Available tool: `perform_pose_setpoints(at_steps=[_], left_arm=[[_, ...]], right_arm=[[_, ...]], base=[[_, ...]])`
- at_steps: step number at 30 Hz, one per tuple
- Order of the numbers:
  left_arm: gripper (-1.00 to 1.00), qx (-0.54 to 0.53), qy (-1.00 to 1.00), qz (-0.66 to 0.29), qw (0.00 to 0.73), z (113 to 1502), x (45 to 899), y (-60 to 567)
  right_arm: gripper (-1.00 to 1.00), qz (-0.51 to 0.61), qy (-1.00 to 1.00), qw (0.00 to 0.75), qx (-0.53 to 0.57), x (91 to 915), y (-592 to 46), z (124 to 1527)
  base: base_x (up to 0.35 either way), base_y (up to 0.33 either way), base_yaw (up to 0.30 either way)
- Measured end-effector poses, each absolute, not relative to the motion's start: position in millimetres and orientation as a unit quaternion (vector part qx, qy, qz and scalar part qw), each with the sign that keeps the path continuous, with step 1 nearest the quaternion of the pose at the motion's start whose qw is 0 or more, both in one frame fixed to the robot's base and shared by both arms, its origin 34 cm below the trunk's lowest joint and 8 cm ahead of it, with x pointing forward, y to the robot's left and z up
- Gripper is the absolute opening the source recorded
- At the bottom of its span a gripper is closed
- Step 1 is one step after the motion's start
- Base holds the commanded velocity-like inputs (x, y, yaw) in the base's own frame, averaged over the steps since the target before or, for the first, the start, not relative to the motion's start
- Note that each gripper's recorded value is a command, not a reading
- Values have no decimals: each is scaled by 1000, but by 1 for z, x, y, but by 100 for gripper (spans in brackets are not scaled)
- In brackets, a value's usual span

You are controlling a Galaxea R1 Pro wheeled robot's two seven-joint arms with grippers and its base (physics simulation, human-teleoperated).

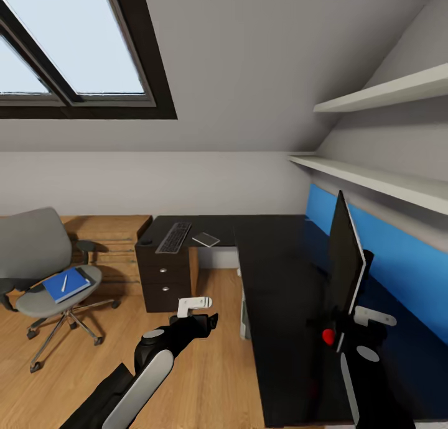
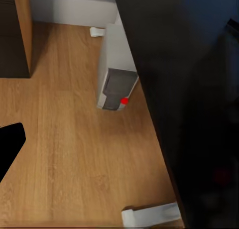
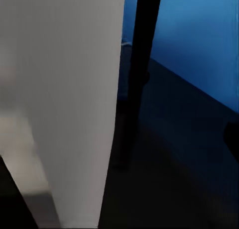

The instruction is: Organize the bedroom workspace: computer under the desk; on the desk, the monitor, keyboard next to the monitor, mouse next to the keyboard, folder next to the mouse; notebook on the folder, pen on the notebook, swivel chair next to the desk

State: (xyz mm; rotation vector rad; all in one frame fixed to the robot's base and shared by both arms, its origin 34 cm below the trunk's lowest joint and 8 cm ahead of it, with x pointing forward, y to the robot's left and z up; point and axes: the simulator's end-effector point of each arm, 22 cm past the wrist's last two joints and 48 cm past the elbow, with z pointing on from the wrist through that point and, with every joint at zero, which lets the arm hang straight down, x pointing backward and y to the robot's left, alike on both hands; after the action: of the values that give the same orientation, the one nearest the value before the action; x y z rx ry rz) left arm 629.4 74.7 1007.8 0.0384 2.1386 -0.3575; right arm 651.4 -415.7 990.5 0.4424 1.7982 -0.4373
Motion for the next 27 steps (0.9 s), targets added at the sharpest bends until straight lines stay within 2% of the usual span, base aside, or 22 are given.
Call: perform_pose_setpoints(at_steps=[5,10,27], left_arm=[[100,16,872,-146,467,1008,629,75],[100,15,872,-147,467,1008,629,75],[100,14,872,-147,467,1008,629,75]], right_arm=[[100,-187,770,580,189,651,-416,990],[100,-187,769,581,189,651,-416,991],[100,-187,771,578,189,651,-415,988]], base=[[-205,-249,0],[-40,-234,0],[-1,-11,0]])
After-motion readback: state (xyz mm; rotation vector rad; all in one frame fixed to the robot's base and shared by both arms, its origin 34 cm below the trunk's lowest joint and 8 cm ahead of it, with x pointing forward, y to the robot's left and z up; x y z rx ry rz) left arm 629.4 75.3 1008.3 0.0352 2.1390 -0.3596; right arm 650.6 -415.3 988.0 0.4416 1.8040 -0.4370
